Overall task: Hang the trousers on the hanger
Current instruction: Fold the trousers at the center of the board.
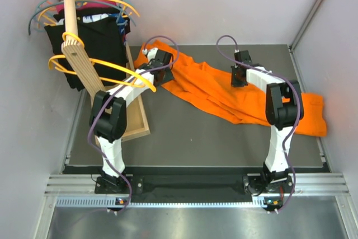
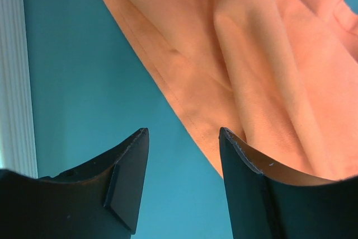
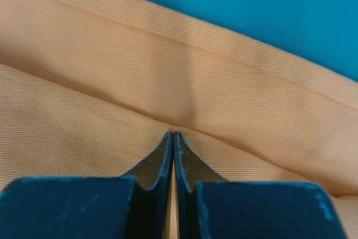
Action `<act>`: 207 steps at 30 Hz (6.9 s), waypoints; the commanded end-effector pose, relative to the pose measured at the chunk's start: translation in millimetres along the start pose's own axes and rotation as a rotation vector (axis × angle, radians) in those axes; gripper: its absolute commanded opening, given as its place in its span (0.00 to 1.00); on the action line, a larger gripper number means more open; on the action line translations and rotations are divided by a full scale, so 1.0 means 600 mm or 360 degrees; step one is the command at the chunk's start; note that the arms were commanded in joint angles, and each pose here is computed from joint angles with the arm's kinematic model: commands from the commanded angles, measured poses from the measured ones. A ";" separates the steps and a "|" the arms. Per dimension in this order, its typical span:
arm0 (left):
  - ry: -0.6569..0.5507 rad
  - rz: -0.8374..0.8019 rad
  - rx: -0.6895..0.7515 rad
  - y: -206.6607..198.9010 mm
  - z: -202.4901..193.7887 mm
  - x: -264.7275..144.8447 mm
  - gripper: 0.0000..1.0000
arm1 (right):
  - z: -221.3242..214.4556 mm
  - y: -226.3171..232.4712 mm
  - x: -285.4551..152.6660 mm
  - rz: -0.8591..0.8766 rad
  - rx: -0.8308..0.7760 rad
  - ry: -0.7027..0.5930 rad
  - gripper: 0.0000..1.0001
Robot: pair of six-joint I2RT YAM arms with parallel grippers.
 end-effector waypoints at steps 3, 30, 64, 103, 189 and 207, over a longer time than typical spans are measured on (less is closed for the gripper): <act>-0.0017 -0.0058 -0.0054 -0.004 0.017 -0.032 0.58 | 0.088 -0.019 -0.085 -0.0170 0.0062 -0.0314 0.00; 0.0145 -0.0201 -0.0187 0.002 0.033 -0.034 0.59 | 0.098 -0.080 -0.076 -0.0173 0.0204 -0.0274 0.78; -0.0107 0.0042 -0.0151 0.013 0.060 0.163 0.03 | 0.020 0.109 -0.237 0.0583 0.0068 -0.0249 0.67; -0.0713 0.0813 0.0090 0.043 -0.010 0.014 0.36 | -0.016 0.107 -0.271 0.0565 0.0012 -0.0258 0.72; -0.0886 -0.0309 -0.0628 -0.070 0.229 0.268 0.40 | -0.078 -0.464 -0.136 -0.1325 0.1017 0.0021 0.70; -0.0859 -0.0280 -0.0591 -0.068 0.227 0.264 0.39 | -0.081 -0.484 -0.124 -0.1397 0.1110 -0.0021 0.52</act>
Point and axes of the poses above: each gripper's point midway between its finger pads, its own x axis out along the fingers, its own y axis along the line the jaws close on, z = x × y, the point moved 7 cm from there along -x, back along the fingers, and after that the axes turned 8 degrees about -x, right-handed, at the moved point
